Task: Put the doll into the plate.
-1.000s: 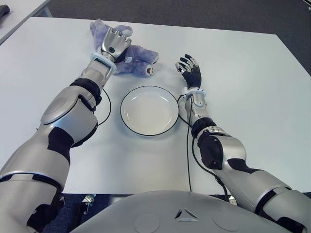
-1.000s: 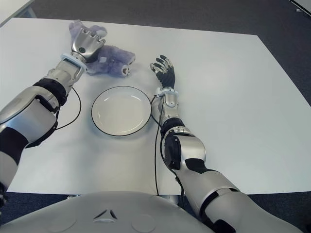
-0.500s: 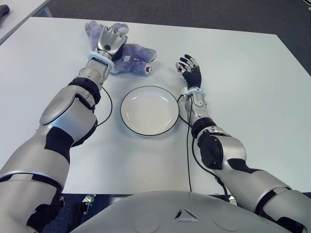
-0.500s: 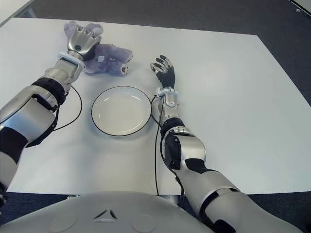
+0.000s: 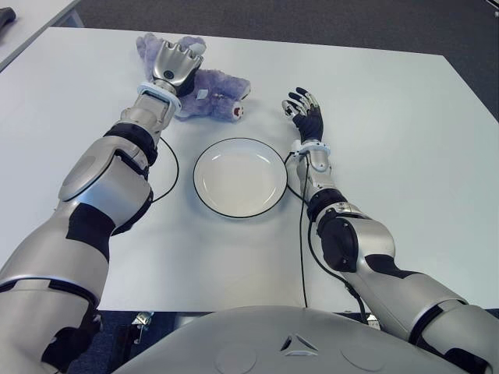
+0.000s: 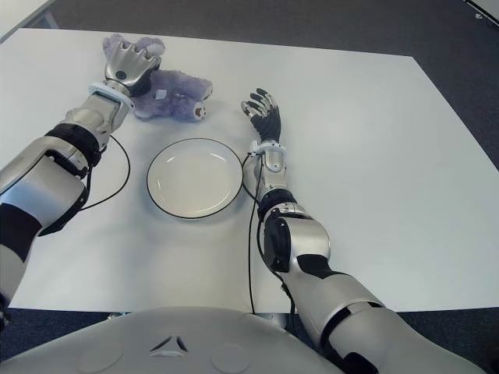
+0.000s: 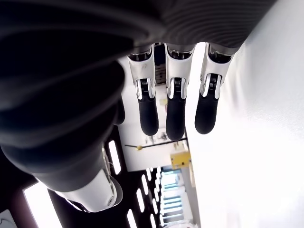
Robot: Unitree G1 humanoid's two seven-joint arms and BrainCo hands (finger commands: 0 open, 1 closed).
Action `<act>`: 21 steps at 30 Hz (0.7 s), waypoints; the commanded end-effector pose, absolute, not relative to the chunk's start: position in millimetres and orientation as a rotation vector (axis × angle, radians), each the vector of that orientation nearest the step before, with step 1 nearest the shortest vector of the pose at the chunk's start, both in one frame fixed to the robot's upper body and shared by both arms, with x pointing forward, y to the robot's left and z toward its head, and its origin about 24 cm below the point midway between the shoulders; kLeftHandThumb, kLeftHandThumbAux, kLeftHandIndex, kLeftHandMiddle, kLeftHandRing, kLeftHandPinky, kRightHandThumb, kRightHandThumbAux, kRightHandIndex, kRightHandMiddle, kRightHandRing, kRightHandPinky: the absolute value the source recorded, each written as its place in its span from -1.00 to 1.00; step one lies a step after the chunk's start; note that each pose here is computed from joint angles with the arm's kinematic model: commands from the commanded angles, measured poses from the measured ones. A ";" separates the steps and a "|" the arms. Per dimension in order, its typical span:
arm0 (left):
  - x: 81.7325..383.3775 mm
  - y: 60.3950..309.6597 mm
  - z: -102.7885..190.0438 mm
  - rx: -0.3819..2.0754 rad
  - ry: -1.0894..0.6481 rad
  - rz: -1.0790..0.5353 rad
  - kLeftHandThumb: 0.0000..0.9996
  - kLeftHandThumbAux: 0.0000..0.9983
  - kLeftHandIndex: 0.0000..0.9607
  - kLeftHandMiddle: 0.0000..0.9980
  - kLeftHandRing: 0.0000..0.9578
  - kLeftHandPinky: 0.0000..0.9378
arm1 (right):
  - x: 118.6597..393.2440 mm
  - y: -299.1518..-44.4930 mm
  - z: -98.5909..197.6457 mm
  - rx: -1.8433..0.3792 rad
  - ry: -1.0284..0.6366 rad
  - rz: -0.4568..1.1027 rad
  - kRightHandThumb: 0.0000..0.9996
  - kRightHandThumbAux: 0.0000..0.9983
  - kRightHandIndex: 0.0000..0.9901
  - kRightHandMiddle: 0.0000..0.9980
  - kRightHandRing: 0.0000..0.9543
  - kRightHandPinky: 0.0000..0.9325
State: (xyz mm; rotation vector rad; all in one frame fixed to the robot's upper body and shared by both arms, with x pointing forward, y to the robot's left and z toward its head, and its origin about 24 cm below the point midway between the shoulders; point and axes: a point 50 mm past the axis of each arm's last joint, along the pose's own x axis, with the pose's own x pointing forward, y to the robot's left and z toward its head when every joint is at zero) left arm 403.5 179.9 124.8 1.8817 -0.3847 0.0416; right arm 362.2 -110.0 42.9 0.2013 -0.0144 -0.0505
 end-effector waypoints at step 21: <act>385.3 177.0 126.2 1.736 -0.818 0.147 0.66 0.34 -0.12 -0.02 0.26 0.32 | 295.1 -106.3 -57.8 0.225 0.445 -0.099 -0.26 0.69 -0.64 -0.50 -0.45 -0.41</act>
